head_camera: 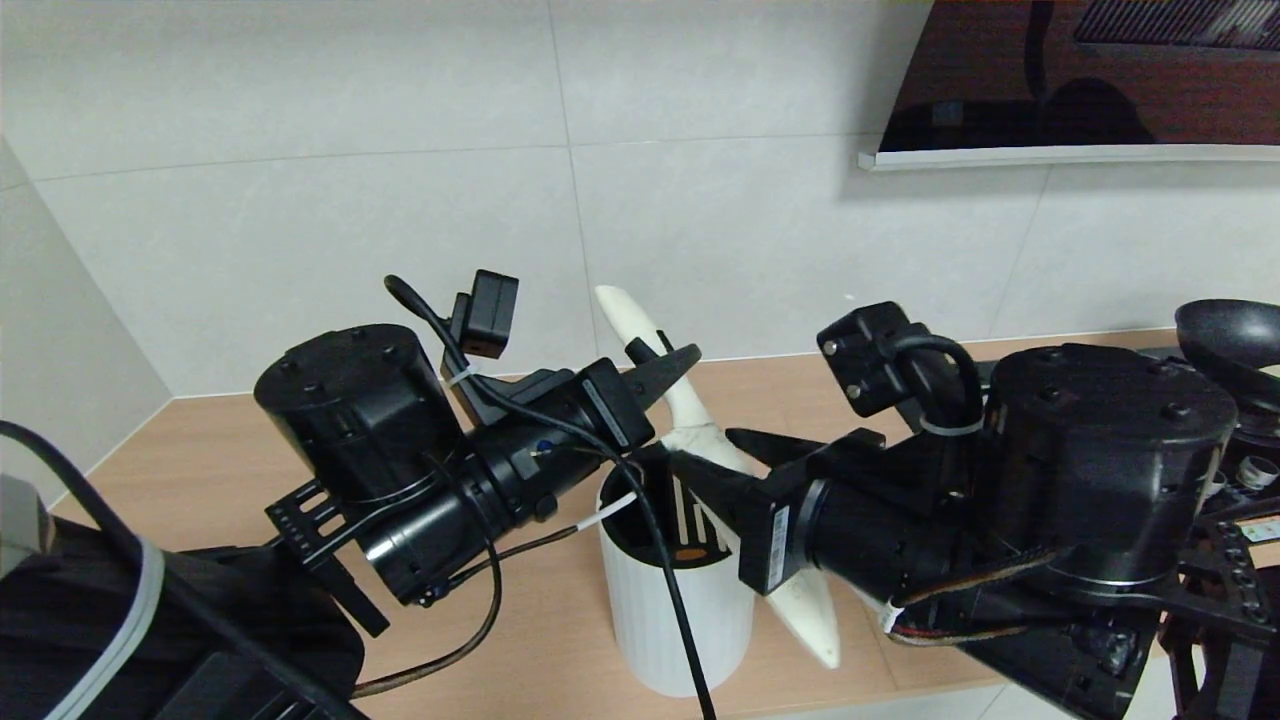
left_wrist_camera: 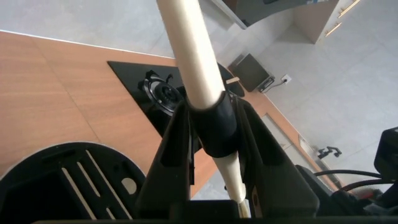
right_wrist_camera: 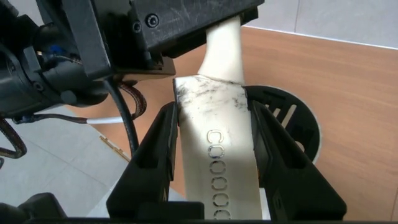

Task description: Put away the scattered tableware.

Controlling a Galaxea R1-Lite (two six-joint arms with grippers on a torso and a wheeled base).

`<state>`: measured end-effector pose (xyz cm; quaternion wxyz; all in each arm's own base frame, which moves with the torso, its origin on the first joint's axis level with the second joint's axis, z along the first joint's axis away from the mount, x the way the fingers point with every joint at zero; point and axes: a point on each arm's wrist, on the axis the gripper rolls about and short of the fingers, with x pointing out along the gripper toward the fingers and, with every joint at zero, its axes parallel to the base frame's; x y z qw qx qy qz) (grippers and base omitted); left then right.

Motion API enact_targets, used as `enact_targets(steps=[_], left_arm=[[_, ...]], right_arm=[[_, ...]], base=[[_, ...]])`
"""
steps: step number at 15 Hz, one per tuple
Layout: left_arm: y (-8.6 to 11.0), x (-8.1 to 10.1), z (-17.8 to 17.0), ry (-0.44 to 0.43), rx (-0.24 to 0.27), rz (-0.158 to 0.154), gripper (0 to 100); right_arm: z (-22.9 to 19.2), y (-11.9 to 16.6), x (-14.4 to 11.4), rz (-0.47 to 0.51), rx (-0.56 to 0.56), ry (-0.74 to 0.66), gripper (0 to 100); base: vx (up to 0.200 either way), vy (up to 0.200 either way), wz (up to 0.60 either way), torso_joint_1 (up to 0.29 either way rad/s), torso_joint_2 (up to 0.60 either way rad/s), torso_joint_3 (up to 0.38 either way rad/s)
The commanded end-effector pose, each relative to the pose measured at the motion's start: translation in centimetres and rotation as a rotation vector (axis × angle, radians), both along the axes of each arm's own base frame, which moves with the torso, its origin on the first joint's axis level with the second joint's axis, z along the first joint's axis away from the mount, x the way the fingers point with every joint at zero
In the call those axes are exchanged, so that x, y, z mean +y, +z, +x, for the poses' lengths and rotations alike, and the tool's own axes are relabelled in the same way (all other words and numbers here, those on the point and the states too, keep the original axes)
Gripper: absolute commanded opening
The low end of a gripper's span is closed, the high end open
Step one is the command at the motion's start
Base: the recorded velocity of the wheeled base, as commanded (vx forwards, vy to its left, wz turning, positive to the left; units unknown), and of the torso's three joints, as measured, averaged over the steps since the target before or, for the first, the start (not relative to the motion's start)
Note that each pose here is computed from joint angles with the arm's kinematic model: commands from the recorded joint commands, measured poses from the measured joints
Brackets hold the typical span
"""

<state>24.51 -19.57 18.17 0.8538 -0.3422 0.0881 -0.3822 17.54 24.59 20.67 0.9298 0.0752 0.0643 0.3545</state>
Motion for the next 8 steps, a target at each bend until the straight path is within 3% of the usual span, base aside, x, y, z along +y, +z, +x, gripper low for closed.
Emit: enact_targets(steps=[1,5,8], left_arm=[[0.3,0.3,0.1,0.008,-0.012,-0.011,0],[0.6,0.7,0.4,0.018,-0.02,-0.016,0],[1.9,1.2,-0.3,0.014,-0.048,-0.048,0]], right_arm=[[0.0,0.0,0.0,-0.005,0.003,0.003,100],[-0.1,0.2,-0.3,0.003,-0.002,-0.002,100],[0.0,1.0,-1.0,0.026,-0.018,-0.017,100]], base=[[0.0,0.0,0.0,0.0,0.0,0.0],[0.0,0.0,0.0,0.0,0.0,0.0],[0.0,0.0,0.0,0.0,0.0,0.0]])
